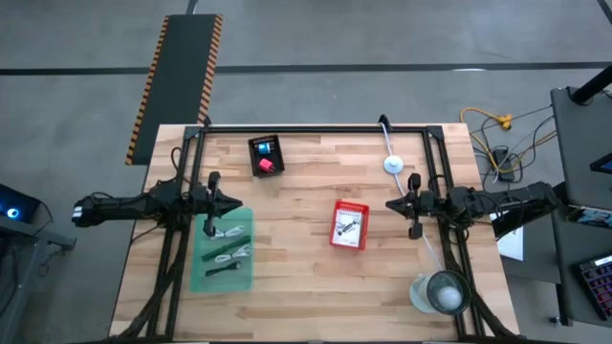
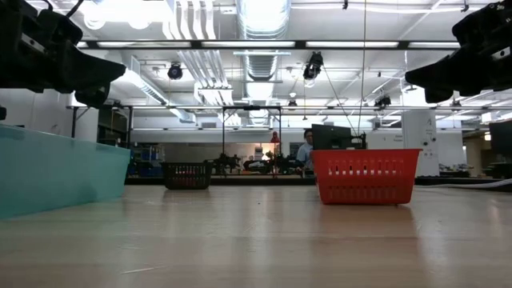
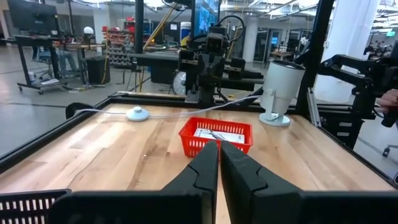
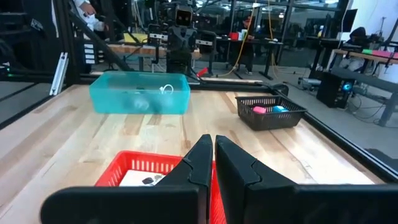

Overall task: Pick and place items into bin
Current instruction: Return to Home Position

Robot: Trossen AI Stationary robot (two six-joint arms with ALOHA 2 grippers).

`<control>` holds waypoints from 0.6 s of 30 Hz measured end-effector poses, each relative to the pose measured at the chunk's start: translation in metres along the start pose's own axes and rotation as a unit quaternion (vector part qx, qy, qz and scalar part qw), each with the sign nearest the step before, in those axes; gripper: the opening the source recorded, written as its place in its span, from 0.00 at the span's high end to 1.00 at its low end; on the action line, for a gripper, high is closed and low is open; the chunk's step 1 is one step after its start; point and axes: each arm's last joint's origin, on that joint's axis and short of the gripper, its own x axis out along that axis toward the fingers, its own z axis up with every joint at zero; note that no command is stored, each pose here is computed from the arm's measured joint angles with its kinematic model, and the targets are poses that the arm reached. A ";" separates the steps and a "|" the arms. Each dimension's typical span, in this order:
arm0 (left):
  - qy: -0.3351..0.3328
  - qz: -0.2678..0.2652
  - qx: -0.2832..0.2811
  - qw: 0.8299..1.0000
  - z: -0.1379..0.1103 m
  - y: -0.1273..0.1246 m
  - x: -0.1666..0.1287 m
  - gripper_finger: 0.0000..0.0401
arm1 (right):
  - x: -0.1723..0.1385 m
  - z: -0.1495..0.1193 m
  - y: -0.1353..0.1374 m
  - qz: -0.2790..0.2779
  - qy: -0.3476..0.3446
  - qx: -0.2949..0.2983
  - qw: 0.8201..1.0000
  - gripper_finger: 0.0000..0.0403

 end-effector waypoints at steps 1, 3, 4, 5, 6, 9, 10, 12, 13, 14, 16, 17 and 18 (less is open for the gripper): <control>0.000 0.000 0.000 1.000 0.000 0.000 0.000 1.00 | 0.000 0.000 0.000 0.000 0.000 -0.001 1.000 0.98; 0.000 0.000 0.000 1.000 0.000 0.000 0.000 1.00 | 0.000 0.000 0.000 0.000 0.000 -0.001 1.000 0.98; -0.001 0.000 0.000 1.000 0.000 0.000 0.000 1.00 | 0.000 0.000 0.000 0.000 0.000 -0.001 1.000 0.98; -0.002 0.000 0.000 1.000 0.000 0.000 0.000 1.00 | 0.000 0.000 0.000 0.000 0.000 -0.001 1.000 0.98; -0.002 0.000 0.000 1.000 0.000 0.000 0.000 1.00 | 0.000 0.000 0.000 0.000 0.000 -0.002 1.000 0.98; -0.003 0.000 0.000 1.000 0.001 0.000 0.000 1.00 | 0.000 0.000 0.000 0.000 0.000 -0.002 1.000 0.98; -0.003 0.000 0.000 1.000 0.000 0.000 0.000 1.00 | 0.000 0.000 0.000 0.000 0.000 -0.002 1.000 0.98; -0.001 0.000 0.000 1.000 0.000 0.000 0.000 1.00 | 0.000 0.000 0.000 0.000 0.000 -0.001 1.000 0.98; 0.000 0.000 0.000 1.000 0.000 0.000 0.000 1.00 | 0.000 0.000 0.000 0.000 0.000 -0.001 1.000 0.98; 0.001 0.000 0.000 1.000 0.000 0.000 0.000 1.00 | 0.000 0.000 0.000 0.000 0.000 -0.002 1.000 0.98; 0.001 0.000 0.000 1.000 0.000 0.000 0.000 1.00 | 0.000 0.000 0.000 0.000 0.000 -0.001 1.000 0.98; 0.001 0.000 0.000 1.000 0.000 0.000 0.000 1.00 | 0.000 0.000 0.000 0.000 0.000 -0.001 1.000 0.98; 0.001 0.000 -0.001 1.000 0.000 0.000 0.000 1.00 | 0.000 0.000 0.000 0.000 0.000 -0.001 1.000 0.98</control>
